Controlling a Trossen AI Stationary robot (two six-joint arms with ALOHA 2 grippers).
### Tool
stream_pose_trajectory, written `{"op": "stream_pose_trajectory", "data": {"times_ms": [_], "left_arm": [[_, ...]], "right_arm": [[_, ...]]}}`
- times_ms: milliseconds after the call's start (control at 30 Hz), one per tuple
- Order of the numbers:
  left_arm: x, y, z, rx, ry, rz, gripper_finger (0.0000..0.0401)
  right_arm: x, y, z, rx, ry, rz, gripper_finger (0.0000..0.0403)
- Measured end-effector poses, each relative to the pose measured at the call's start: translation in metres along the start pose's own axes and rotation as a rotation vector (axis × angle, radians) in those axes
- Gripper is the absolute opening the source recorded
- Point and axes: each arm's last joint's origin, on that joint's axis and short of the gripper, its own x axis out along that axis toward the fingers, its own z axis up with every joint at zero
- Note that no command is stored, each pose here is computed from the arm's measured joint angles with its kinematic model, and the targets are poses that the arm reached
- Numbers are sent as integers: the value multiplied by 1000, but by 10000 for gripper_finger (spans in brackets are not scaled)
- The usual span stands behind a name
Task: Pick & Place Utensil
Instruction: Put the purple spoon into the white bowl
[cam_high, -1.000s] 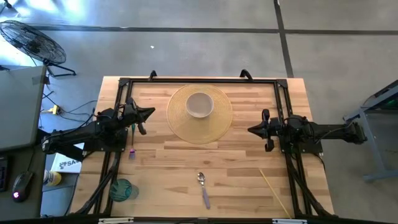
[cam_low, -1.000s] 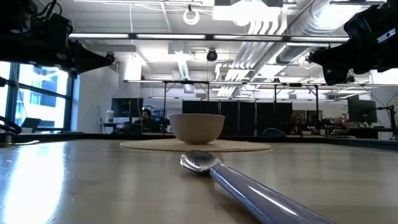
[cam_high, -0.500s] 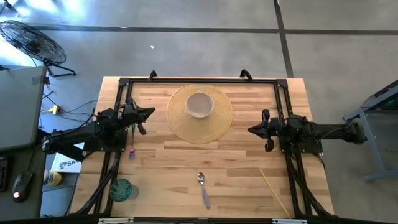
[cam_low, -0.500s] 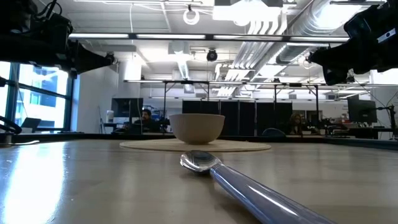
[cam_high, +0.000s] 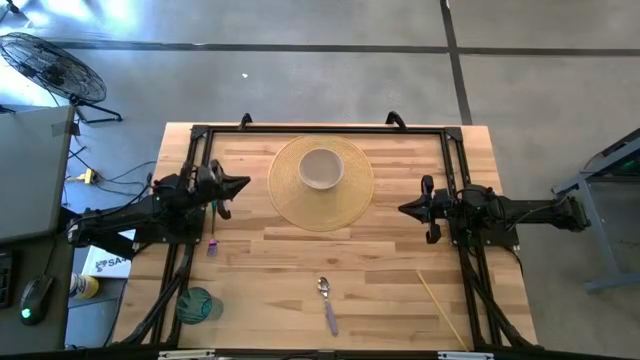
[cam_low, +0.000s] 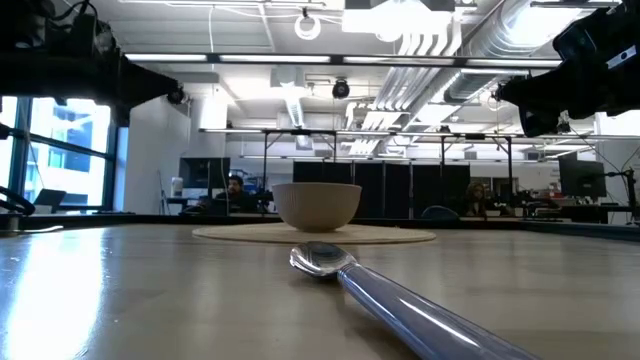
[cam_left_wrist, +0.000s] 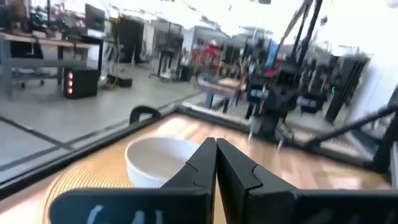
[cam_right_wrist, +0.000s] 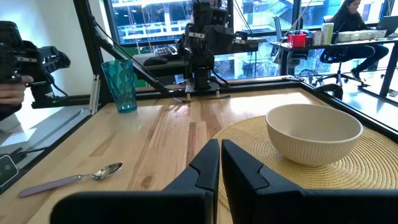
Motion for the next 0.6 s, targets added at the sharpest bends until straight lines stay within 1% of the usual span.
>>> {"op": "stream_pose_trajectory", "data": {"times_ms": [100,200,300,433,533,600], "left_arm": [[0,0,0,-69,0,5,10],[0,-2,2,-121,-5,-70,10],[0,-5,7,-207,-44,-140,10],[-3,-11,16,-270,-90,-306,10],[-5,-17,19,-289,-90,-435,10],[-6,-22,20,-301,-78,-501,10]], "right_arm": [[0,0,0,0,0,0,12],[0,0,0,0,0,0,12],[0,0,0,0,0,1,12],[0,0,0,0,0,1,12],[0,0,0,0,0,0,12],[0,0,0,0,0,0,12]]}}
